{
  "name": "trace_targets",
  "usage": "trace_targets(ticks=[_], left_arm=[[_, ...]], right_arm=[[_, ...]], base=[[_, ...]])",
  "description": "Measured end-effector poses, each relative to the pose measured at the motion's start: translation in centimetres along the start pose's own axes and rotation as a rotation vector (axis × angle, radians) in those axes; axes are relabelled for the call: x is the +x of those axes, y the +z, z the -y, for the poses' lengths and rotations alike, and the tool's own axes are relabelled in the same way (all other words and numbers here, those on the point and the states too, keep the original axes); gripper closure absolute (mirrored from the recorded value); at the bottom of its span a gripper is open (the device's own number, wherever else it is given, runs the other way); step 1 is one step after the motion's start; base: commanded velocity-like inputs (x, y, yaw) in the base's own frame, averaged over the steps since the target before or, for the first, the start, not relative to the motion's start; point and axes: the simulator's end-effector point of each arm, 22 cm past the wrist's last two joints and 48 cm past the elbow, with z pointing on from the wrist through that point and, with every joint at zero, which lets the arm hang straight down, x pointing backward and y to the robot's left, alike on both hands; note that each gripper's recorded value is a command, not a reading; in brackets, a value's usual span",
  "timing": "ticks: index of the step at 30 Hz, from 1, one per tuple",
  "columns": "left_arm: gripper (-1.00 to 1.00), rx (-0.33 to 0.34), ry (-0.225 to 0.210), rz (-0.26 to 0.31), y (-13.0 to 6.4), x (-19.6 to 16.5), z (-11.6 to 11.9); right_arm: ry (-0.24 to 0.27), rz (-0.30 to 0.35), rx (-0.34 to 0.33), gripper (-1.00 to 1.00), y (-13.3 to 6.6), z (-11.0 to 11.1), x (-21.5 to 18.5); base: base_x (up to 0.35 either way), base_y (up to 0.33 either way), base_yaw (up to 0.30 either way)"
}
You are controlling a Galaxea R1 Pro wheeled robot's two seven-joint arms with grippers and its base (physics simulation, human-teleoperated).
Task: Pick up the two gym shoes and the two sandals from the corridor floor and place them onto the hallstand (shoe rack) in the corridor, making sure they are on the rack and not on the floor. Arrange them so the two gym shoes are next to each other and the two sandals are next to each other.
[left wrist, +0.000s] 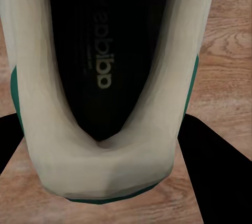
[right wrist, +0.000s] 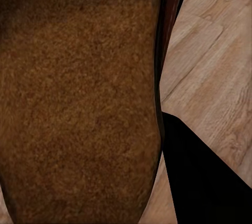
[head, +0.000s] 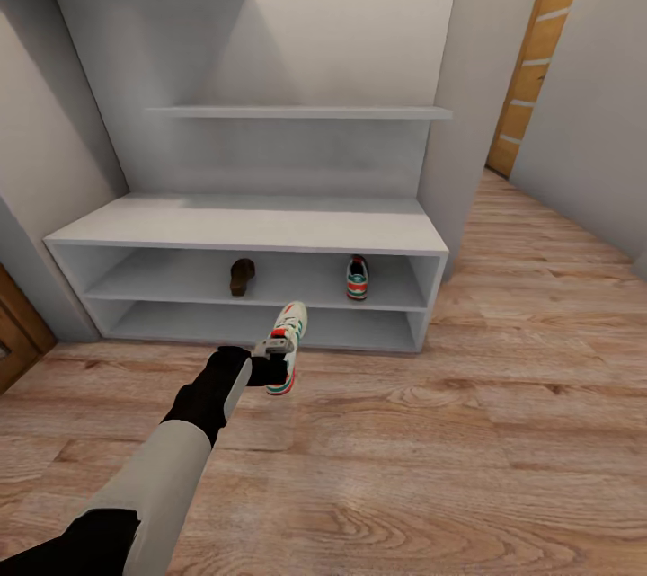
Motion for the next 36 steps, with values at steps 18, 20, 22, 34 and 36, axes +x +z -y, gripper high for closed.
trace_targets(ticks=[18,20,22,34,36], left_arm=[[1.00,-0.003,0.002,0.003,-0.04,-0.06,-0.17],[1.00,-0.003,0.002,0.003,-0.04,-0.06,-0.17],[1.00,-0.003,0.002,0.003,-0.04,-0.05,-0.18],[1.00,-0.004,0.002,0.019,0.00,-0.39,-0.28],[1.00,-0.003,0.002,0.024,0.02,-0.42,-0.27]], right_arm=[[0.000,0.001,0.001,1.00,-0.03,0.03,-0.03],[-0.001,0.001,0.001,1.00,-0.03,0.04,-0.03],[-0.001,0.001,0.001,1.00,-0.02,0.04,-0.02],[-0.001,0.000,0.001,1.00,0.02,-0.01,0.07],[-0.008,0.007,0.009,1.00,0.02,0.23,-0.18]], base=[[0.290,-0.130,0.000],[0.344,-0.119,0.000],[0.344,-0.121,0.000],[0.103,-0.030,0.000],[0.000,0.000,0.000]])
